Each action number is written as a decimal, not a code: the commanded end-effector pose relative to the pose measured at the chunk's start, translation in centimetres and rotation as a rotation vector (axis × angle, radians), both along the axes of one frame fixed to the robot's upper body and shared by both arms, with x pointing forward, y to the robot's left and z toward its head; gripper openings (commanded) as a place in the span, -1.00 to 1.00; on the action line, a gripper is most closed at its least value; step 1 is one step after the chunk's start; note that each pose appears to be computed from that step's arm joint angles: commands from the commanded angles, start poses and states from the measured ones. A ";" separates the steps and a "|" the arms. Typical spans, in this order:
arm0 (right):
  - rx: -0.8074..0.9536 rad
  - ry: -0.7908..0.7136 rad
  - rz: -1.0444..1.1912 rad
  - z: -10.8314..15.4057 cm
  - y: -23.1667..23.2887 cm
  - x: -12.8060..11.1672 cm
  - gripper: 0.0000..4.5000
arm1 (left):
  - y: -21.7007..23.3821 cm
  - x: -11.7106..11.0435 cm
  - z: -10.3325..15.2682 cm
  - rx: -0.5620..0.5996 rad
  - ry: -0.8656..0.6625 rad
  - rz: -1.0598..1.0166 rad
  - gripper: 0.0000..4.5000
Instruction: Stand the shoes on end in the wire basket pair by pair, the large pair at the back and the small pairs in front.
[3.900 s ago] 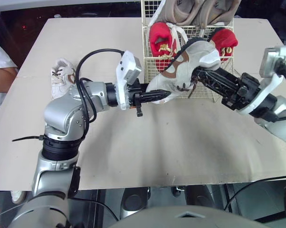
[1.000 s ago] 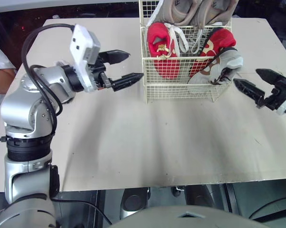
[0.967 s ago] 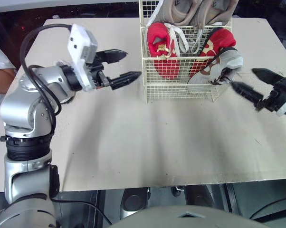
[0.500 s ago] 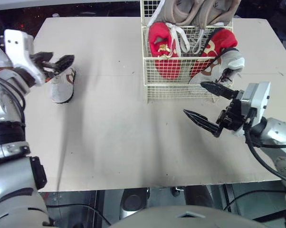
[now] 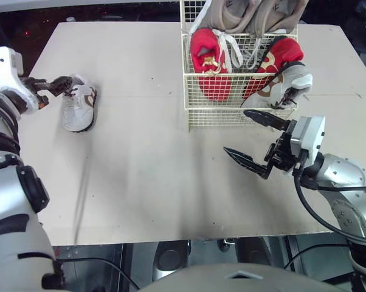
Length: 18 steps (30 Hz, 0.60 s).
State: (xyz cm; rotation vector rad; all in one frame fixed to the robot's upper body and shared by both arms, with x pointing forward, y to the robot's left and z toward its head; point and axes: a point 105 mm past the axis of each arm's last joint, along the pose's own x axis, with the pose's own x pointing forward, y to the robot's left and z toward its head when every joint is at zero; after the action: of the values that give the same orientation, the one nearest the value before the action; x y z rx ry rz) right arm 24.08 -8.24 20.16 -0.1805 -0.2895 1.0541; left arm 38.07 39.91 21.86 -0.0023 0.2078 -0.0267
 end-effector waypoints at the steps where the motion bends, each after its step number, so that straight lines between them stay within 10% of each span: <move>1: 0.010 -0.059 0.025 0.9 0.5 -0.4 0.98 | 1.6 -0.6 0.2 0.032 0.035 0.087 1.00; 9: 0.012 -0.067 0.007 0.8 0.5 0.0 0.98 | 2.0 -0.7 -3.1 0.061 0.158 0.159 1.00; 18: 0.015 -0.078 -0.015 0.7 0.4 0.3 1.00 | 1.1 -0.4 -4.2 0.082 0.204 0.115 -0.91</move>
State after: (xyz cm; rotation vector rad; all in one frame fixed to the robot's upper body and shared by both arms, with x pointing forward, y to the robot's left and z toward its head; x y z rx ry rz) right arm 24.69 -7.89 19.87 -0.1932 -0.3087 1.0343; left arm 38.03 40.50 17.56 0.0490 0.4026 0.0848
